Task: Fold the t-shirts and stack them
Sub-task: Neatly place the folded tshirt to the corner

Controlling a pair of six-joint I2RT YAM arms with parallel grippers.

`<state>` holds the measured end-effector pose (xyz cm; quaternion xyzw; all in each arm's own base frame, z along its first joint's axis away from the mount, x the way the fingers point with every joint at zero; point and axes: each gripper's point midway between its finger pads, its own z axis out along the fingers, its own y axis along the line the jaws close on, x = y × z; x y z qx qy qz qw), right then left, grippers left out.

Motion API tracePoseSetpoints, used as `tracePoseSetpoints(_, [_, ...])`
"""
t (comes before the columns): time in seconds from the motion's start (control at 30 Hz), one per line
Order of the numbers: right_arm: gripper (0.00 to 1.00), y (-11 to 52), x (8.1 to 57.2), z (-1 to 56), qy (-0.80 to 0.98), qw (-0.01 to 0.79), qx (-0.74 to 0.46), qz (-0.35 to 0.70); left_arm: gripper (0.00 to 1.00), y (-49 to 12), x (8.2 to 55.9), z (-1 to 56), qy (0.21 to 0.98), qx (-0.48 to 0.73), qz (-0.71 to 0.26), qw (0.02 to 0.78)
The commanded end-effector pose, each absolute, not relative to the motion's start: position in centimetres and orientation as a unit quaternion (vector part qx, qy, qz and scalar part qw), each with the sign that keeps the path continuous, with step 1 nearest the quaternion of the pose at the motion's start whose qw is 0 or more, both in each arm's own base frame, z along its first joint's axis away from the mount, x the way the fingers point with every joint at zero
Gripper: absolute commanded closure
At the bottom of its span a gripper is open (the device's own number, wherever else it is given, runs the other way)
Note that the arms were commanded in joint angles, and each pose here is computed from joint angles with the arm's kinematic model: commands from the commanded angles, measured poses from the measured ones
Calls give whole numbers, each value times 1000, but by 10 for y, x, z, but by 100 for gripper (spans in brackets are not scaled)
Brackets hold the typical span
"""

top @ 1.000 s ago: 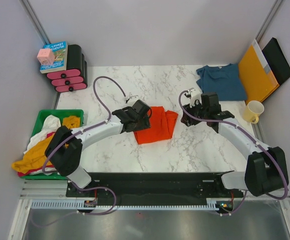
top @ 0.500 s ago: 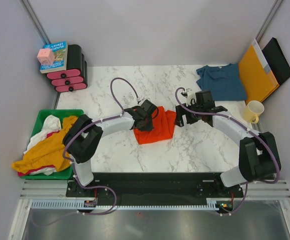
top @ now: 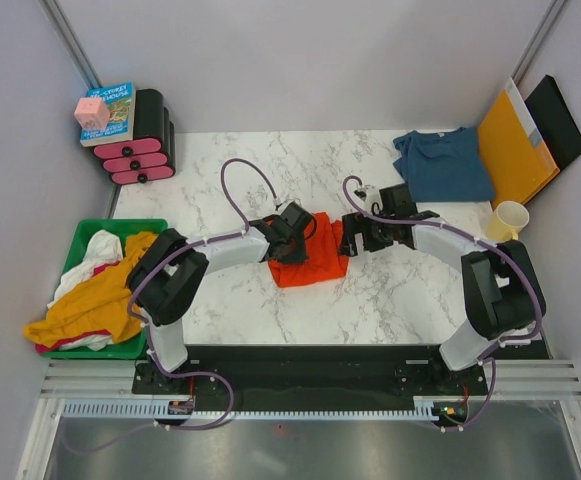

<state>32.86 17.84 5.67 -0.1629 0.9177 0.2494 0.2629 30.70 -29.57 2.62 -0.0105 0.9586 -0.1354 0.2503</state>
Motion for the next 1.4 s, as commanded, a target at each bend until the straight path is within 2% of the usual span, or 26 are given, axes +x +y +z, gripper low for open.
tracePoseSetpoints(0.0, [2,201,347,60,905,276,-168,277,87,-282,285,6,971,-6,-115,211])
tracePoseSetpoints(0.5, [2,213,350,10,925,226,-143,269,87,-274,277,17,969,-15,-119,215])
tracePoseSetpoints(0.8, [2,232,311,-5,925,185,-185,274,87,-273,277,12,971,-19,-112,210])
tracePoseSetpoints(0.9, [6,231,298,-14,929,166,-191,271,87,-274,276,11,971,-21,-114,207])
tracePoseSetpoints(1.0, [16,228,291,-17,931,161,-192,267,87,-274,277,11,971,-22,-113,208])
tracePoseSetpoints(1.1, [31,229,288,-15,931,159,-192,268,87,-275,279,13,971,-21,-114,211])
tracePoseSetpoints(1.13, [42,228,287,-16,932,158,-190,267,87,-275,279,13,971,-21,-114,211])
tracePoseSetpoints(1.17, [49,228,287,-16,932,158,-189,266,87,-275,279,13,971,-21,-113,210])
tracePoseSetpoints(1.2, [63,227,287,-16,933,158,-187,265,87,-277,281,14,970,-21,-115,213])
tracePoseSetpoints(1.23, [70,227,286,-16,933,157,-185,265,87,-277,281,14,970,-22,-114,212])
tracePoseSetpoints(1.3, [83,227,286,-17,934,155,-183,265,87,-278,281,14,970,-21,-116,211])
tracePoseSetpoints(1.37, [85,228,286,-17,934,154,-182,267,87,-278,281,14,970,-21,-116,211])
